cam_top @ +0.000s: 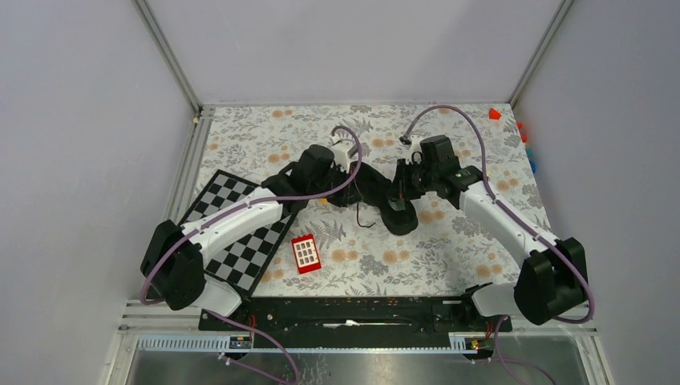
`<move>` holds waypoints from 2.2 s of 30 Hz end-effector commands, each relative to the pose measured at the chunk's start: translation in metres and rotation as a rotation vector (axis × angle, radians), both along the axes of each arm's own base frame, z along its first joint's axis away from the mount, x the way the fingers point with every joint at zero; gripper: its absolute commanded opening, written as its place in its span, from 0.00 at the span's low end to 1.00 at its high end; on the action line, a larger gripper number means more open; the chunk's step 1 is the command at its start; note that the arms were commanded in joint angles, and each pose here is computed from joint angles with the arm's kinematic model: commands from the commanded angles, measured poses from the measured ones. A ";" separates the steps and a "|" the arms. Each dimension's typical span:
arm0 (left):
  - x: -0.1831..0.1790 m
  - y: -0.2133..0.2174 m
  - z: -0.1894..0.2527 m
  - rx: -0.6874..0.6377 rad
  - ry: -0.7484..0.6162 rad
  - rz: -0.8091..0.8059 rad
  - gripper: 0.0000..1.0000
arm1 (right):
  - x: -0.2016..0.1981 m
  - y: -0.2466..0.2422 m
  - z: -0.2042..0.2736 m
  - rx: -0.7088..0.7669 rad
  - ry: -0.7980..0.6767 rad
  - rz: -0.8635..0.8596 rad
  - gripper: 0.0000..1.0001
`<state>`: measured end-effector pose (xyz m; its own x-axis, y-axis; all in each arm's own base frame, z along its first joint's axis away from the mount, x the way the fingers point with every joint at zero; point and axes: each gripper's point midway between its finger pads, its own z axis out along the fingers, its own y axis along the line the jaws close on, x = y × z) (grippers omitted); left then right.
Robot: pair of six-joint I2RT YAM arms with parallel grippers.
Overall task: Tie the shoes
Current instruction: Cross the shoelace with the shoelace.
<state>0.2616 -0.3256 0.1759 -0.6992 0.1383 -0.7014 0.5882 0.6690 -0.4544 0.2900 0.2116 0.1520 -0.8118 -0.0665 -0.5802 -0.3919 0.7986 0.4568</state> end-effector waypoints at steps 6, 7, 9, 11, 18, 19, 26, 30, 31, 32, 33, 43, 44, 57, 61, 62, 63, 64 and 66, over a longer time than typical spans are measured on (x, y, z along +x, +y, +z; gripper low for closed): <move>0.037 0.004 0.046 -0.042 -0.135 0.010 0.00 | -0.020 0.006 0.047 0.153 -0.020 -0.092 0.00; 0.038 0.005 0.048 -0.041 -0.140 0.009 0.00 | -0.022 0.006 0.052 0.162 -0.031 -0.094 0.00; 0.041 0.009 0.050 -0.035 -0.148 0.011 0.00 | -0.023 0.005 0.059 0.167 -0.046 -0.093 0.00; 0.041 0.011 0.051 -0.037 -0.148 0.003 0.00 | -0.022 0.003 0.057 0.139 -0.062 -0.079 0.00; 0.028 0.008 0.037 -0.049 -0.078 -0.034 0.00 | 0.012 0.001 0.034 -0.022 -0.064 -0.032 0.00; 0.026 0.007 0.035 -0.053 -0.071 -0.035 0.00 | 0.017 0.003 0.032 -0.033 -0.060 -0.024 0.00; 0.022 -0.001 0.031 -0.060 -0.054 -0.048 0.00 | 0.039 0.003 0.001 -0.138 0.011 -0.023 0.00; 0.020 -0.004 0.032 -0.068 -0.052 -0.054 0.00 | 0.052 0.001 -0.012 -0.157 0.006 -0.059 0.00; 0.019 -0.005 0.031 -0.068 -0.048 -0.056 0.00 | 0.054 0.003 -0.013 -0.152 0.004 -0.060 0.00; 0.019 -0.005 0.031 -0.068 -0.047 -0.058 0.00 | 0.057 0.005 -0.014 -0.149 0.000 -0.062 0.00; 0.018 -0.006 0.030 -0.068 -0.046 -0.058 0.00 | 0.060 0.006 -0.015 -0.148 0.000 -0.067 0.00; 0.017 -0.006 0.029 -0.071 -0.039 -0.053 0.00 | 0.077 0.014 -0.018 -0.152 0.007 -0.063 0.00; 0.017 -0.006 0.029 -0.072 -0.040 -0.054 0.00 | 0.076 0.014 -0.022 -0.158 0.015 -0.058 0.00; 0.015 -0.009 0.027 -0.075 -0.030 -0.063 0.00 | 0.057 0.002 -0.058 -0.292 0.042 -0.046 0.00; 0.013 -0.010 0.030 -0.080 -0.035 -0.066 0.00 | 0.054 -0.002 -0.066 -0.360 0.016 -0.057 0.00; 0.012 -0.011 0.030 -0.079 -0.033 -0.067 0.00 | 0.055 -0.004 -0.067 -0.375 -0.004 -0.070 0.00; 0.011 -0.011 0.031 -0.081 -0.033 -0.069 0.00 | 0.057 -0.006 -0.069 -0.393 -0.029 -0.084 0.00; 0.009 -0.011 0.031 -0.082 -0.033 -0.070 0.00 | 0.061 -0.009 -0.069 -0.414 -0.068 -0.105 0.00; 0.005 -0.010 0.031 -0.084 -0.028 -0.073 0.00 | 0.067 -0.010 -0.070 -0.413 -0.140 -0.140 0.00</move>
<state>0.2720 -0.3288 0.1972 -0.6891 0.1440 -0.7103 0.6204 0.6238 -0.4754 0.3498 0.2170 0.0831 -0.8140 -0.1956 -0.5469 -0.3355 0.9270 0.1679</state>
